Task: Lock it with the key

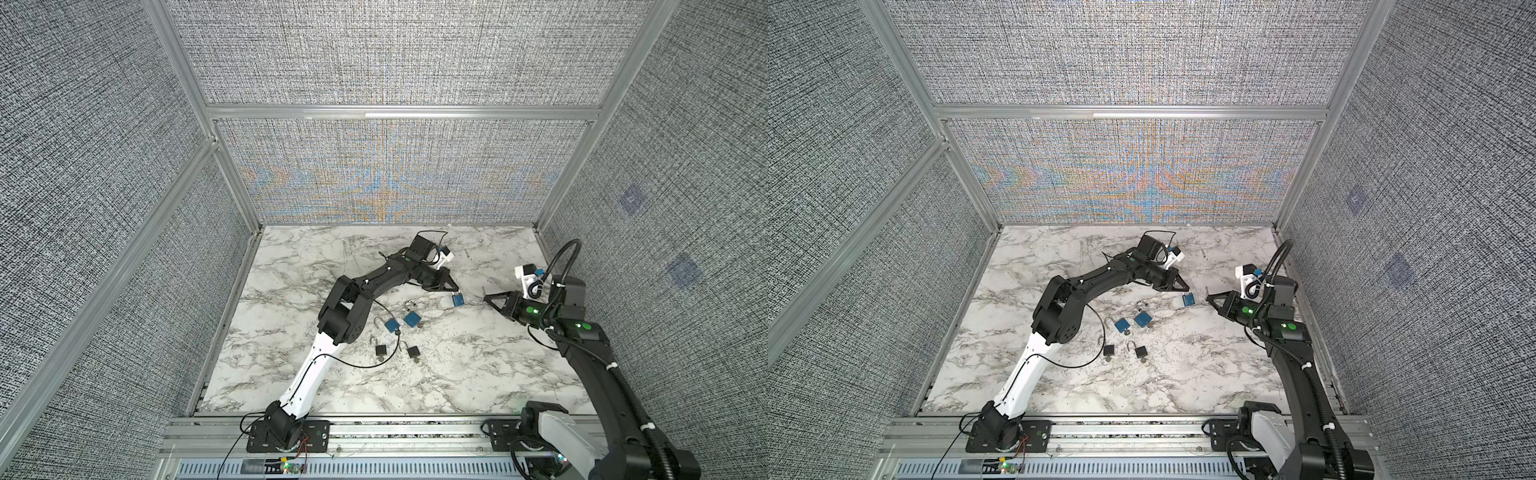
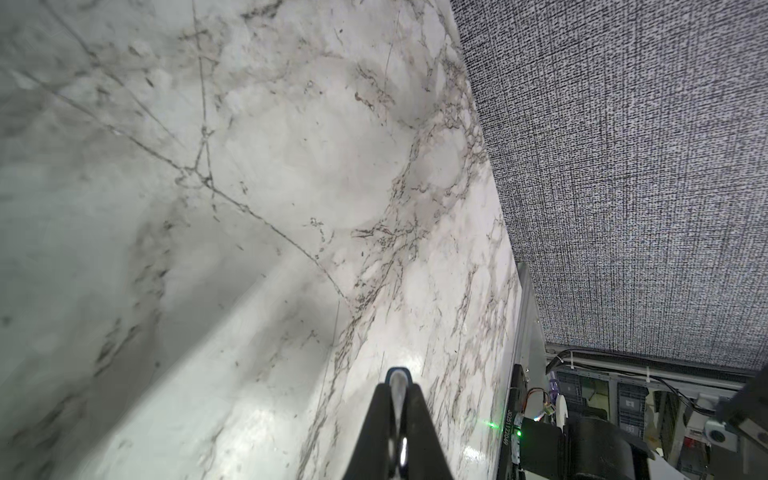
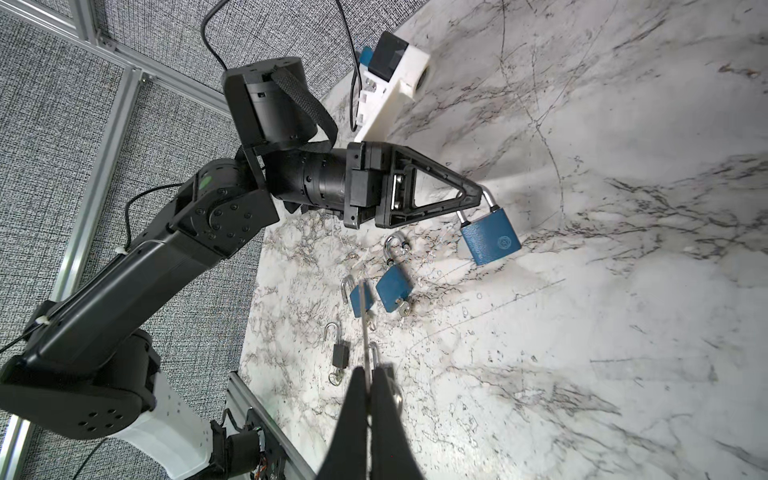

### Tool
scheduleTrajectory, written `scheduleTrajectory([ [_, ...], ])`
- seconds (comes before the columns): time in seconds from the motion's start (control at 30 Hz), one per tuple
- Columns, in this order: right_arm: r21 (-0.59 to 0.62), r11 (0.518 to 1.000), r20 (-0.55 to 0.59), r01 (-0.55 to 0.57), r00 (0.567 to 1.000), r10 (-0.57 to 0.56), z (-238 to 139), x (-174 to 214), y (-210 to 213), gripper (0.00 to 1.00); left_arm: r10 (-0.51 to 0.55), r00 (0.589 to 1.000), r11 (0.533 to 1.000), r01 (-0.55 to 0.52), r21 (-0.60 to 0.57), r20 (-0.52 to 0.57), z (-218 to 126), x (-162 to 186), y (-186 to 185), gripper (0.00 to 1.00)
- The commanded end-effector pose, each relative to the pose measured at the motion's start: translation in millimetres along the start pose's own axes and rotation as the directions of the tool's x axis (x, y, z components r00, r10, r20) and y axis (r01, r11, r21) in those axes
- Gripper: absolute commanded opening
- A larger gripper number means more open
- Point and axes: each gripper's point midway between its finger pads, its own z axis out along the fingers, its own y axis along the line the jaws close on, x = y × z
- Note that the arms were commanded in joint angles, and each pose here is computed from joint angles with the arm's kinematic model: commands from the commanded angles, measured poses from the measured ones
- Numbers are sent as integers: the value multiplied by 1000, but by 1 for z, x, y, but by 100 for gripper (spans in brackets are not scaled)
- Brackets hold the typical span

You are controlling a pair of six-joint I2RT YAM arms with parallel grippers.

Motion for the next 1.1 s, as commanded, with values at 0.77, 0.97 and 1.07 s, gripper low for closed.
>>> scheduleTrajectory([
  [0.77, 55, 998, -13, 17, 1000, -16, 9, -1, -7, 0, -49, 999, 996, 50, -68, 19, 5, -10, 29, 29],
  [0.97, 90, 995, -33, 39, 999, -36, 14, 3, -9, 0, -39, 996, 994, 47, -95, 81, -17, -25, 33, 30],
  [1.07, 98, 994, -45, 45, 998, -41, 17, 4, -9, 0, -29, 994, 995, 38, -95, 102, -27, -29, 30, 30],
])
